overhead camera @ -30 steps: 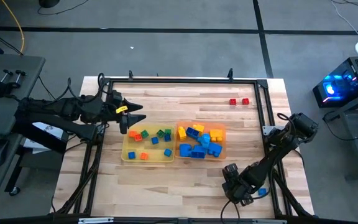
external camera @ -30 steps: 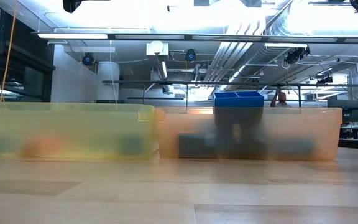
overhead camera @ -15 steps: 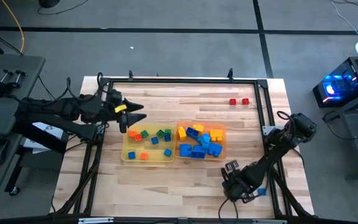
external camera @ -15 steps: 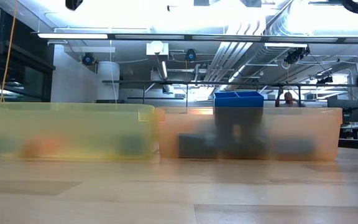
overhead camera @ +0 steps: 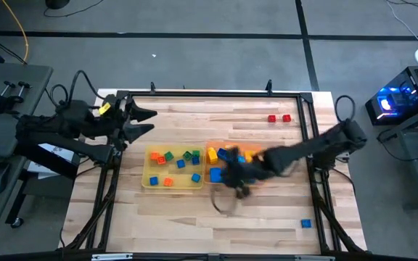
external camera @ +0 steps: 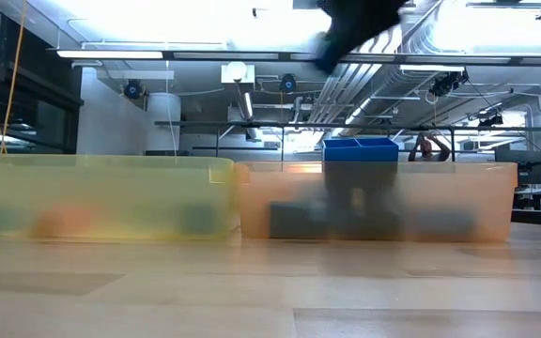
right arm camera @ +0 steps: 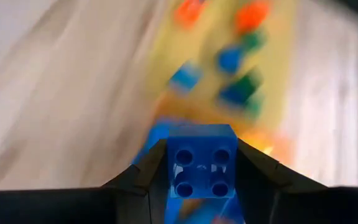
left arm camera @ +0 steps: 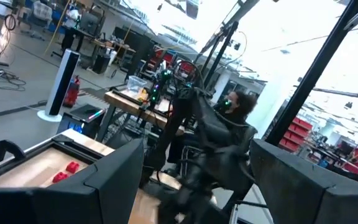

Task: Sort blocks by size
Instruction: Put the small blue game piece into the yellow bin

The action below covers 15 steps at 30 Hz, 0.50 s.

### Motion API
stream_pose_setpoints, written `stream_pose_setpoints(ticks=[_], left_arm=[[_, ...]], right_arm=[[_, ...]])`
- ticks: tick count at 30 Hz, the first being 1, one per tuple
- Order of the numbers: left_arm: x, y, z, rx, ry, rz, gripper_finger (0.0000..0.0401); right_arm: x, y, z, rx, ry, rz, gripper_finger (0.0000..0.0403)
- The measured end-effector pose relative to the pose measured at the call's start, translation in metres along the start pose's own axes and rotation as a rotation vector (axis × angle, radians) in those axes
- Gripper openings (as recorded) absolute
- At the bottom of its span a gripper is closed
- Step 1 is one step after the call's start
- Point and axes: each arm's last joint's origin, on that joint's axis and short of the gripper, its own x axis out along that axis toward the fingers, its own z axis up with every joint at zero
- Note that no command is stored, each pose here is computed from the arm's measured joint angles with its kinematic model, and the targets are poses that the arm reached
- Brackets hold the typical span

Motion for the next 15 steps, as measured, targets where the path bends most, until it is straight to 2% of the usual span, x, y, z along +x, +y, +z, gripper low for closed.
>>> stream_pose_setpoints(ticks=[4, 8, 12, 15], left_arm=[[0.002, 0.0, -0.001, 0.002, 0.008, 0.003, 0.028], [0.002, 0.0, -0.001, -0.007, 0.007, 0.004, 0.028], [0.002, 0.0, -0.001, -0.032, 0.006, 0.003, 0.028], [0.002, 0.0, -0.001, -0.031, 0.006, 0.003, 0.028]], right_arm=[[0.045, -0.035, 0.021, 0.009, -0.173, -0.077, 0.0136], [0.086, -0.054, 0.038, 0.059, -0.252, -0.1, 0.0139], [0.104, -0.068, 0.053, 0.152, -0.24, -0.154, 0.0188], [0.101, -0.075, 0.062, 0.145, -0.197, -0.139, 0.0238]])
